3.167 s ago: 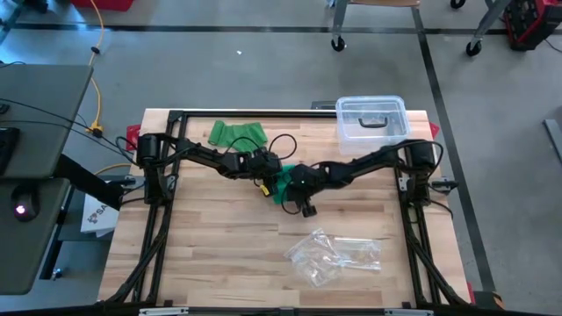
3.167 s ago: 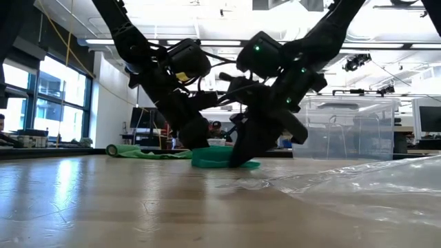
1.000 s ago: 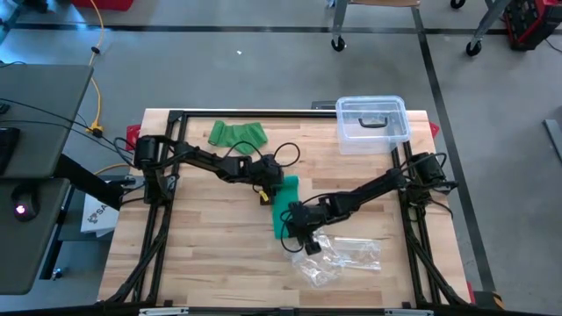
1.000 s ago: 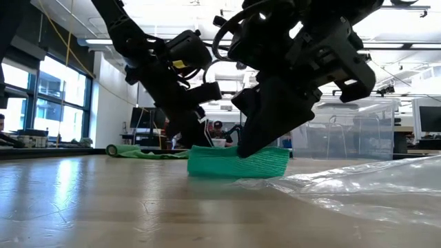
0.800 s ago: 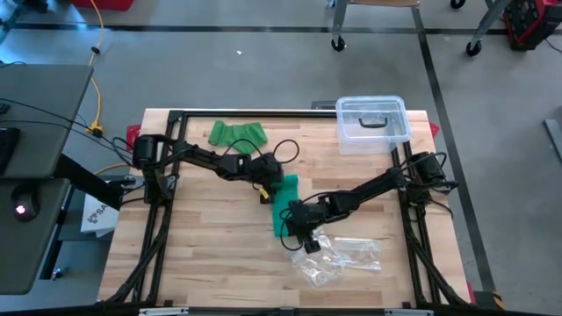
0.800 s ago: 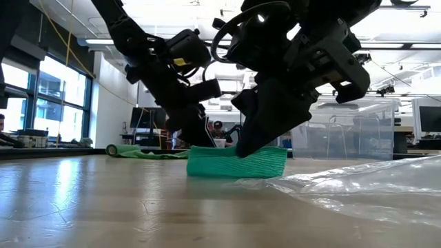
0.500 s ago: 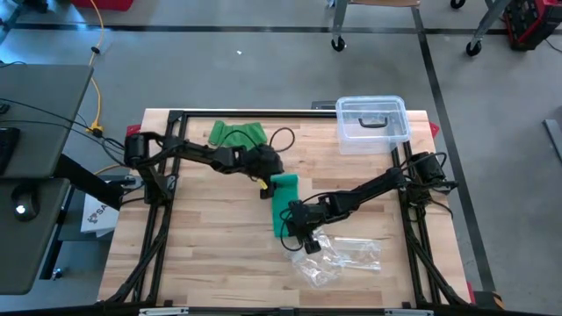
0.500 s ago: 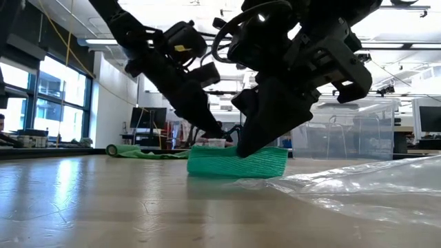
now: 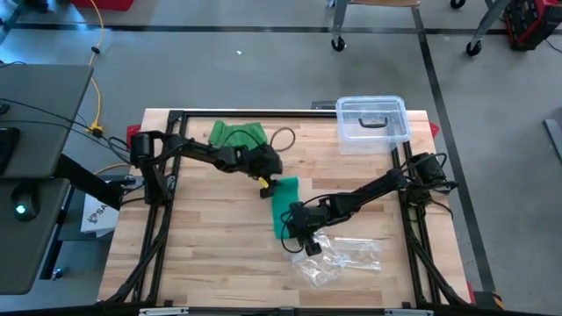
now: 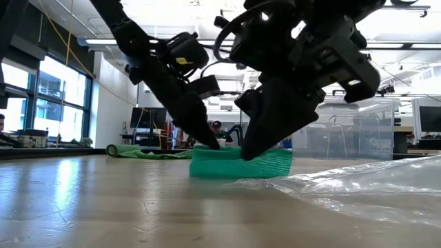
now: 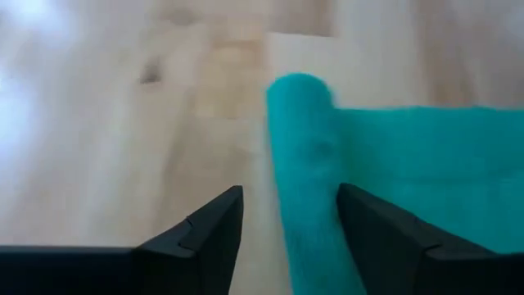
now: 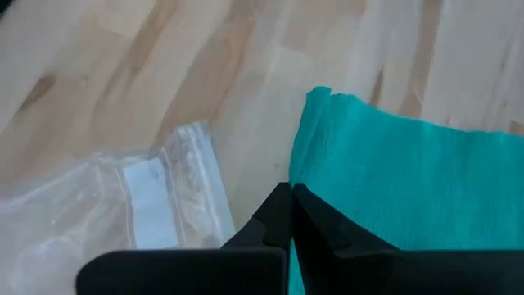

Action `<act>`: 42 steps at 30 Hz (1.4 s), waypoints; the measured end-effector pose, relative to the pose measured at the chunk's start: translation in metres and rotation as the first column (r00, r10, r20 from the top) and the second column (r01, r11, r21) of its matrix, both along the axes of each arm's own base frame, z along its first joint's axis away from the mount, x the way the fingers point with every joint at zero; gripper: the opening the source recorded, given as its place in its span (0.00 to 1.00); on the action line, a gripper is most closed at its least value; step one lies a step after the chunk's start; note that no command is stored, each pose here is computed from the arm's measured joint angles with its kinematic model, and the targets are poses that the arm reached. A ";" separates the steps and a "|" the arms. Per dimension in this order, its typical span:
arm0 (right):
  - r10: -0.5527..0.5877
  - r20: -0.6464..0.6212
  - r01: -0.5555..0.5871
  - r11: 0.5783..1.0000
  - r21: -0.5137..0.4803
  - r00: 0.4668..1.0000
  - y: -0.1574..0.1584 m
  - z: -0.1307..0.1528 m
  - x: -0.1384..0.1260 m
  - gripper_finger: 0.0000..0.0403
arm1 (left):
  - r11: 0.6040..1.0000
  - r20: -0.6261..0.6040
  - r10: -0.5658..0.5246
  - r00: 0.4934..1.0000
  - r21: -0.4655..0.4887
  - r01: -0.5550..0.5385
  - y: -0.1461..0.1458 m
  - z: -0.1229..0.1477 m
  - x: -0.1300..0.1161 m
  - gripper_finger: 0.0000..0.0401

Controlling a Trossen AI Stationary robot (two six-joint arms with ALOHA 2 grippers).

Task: Roll bandage
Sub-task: Roll the blue bandage

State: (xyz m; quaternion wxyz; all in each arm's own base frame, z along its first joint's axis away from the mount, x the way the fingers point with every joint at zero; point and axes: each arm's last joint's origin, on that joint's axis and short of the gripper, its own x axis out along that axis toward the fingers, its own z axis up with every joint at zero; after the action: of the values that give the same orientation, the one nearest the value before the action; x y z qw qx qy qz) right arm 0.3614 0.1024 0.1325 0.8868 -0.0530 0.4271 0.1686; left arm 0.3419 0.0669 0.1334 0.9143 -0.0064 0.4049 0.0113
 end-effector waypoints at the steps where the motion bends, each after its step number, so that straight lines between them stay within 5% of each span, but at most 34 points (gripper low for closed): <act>1: -0.007 0.000 0.007 1.000 -0.009 1.000 0.000 0.000 0.000 0.00 | 0.999 -0.006 -0.027 1.000 0.021 0.027 -0.006 -0.001 0.001 0.48; 10: -0.023 -0.018 0.024 1.000 0.003 1.000 0.002 -0.001 -0.002 0.00 | 0.966 -0.094 -0.049 0.994 0.249 0.071 -0.040 -0.004 0.001 0.47; 19: -0.061 -0.019 0.060 0.998 -0.021 0.998 0.007 -0.001 -0.004 0.00 | 0.957 -0.101 -0.110 0.989 0.258 0.132 -0.047 -0.004 0.002 0.48; 32: -0.116 -0.010 0.116 0.992 -0.056 0.993 -0.004 -0.002 -0.001 0.00 | 0.959 -0.008 -0.138 0.990 0.250 0.136 -0.051 0.024 -0.001 0.64; 42: -0.131 -0.011 0.130 0.990 -0.044 0.991 -0.004 -0.001 -0.001 0.00 | 0.992 -0.024 0.081 0.996 0.098 -0.078 -0.023 0.004 0.001 0.53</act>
State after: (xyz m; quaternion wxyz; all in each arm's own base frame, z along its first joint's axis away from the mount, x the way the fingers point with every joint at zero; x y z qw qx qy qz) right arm 0.3608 0.0985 0.1311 0.8915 -0.0429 0.4394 0.1013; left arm 0.3426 0.0438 0.1372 0.9066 0.0218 0.4159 0.0674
